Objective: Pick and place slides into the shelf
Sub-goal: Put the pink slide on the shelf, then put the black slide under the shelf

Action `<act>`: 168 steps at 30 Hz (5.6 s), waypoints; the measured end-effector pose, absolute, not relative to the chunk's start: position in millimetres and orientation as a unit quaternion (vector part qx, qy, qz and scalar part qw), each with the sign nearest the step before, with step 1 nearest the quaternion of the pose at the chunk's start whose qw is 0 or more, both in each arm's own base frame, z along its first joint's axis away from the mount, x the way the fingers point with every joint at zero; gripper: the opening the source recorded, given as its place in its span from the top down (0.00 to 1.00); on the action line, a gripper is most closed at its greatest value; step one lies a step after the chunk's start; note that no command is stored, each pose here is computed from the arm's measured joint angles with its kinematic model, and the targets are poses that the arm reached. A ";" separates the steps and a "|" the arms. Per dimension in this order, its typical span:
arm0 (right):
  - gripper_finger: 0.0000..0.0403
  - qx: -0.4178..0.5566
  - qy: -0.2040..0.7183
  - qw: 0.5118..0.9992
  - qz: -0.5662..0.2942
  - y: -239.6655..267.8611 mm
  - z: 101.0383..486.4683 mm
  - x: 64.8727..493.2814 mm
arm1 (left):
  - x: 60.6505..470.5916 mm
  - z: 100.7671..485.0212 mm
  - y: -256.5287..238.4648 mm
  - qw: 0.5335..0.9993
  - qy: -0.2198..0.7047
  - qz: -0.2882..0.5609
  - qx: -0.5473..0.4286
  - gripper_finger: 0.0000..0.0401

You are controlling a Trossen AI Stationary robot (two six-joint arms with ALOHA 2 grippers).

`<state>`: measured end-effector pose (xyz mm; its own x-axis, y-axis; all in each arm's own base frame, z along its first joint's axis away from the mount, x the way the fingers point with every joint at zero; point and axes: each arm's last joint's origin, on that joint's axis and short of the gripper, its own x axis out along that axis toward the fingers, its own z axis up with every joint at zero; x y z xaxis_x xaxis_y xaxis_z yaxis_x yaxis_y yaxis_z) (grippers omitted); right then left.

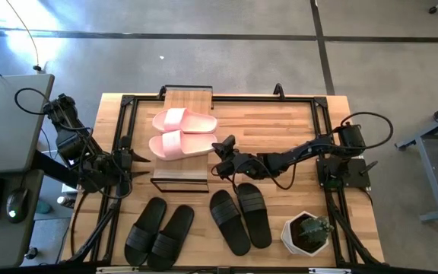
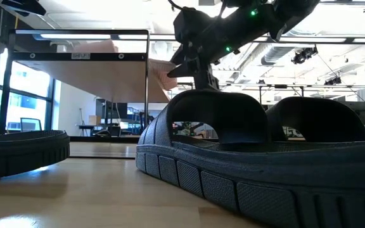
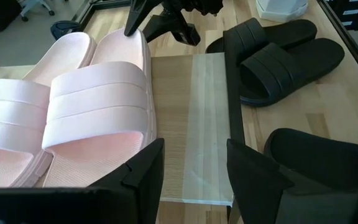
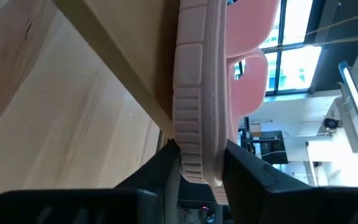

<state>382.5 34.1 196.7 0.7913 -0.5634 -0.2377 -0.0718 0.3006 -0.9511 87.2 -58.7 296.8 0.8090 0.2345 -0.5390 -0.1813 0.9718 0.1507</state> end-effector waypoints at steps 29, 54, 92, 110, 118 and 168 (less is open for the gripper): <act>0.77 -0.548 0.261 0.782 -0.137 25.5 196.2 384.7 | 87.2 296.6 -59.0 0.949 0.292 0.105 0.044 0.61; 0.53 -0.547 0.274 0.774 -0.165 24.0 196.9 384.0 | 87.2 296.6 -59.0 0.949 0.292 0.105 0.044 0.61; 0.53 -0.564 0.316 0.704 -0.295 99.2 254.5 325.3 | 87.2 296.5 -59.0 0.949 0.292 0.105 0.045 0.61; 0.53 -0.359 0.173 0.896 -0.195 157.6 302.7 247.4 | 87.6 297.0 -59.4 0.951 0.289 0.106 0.042 0.61; 0.59 -0.298 0.263 0.907 -0.137 120.3 283.0 260.4 | 87.7 297.0 -59.4 0.951 0.287 0.112 0.022 0.61; 0.65 -0.192 0.658 0.718 -0.120 237.1 203.4 335.7 | 87.5 296.7 -59.3 0.951 0.289 0.112 0.020 0.61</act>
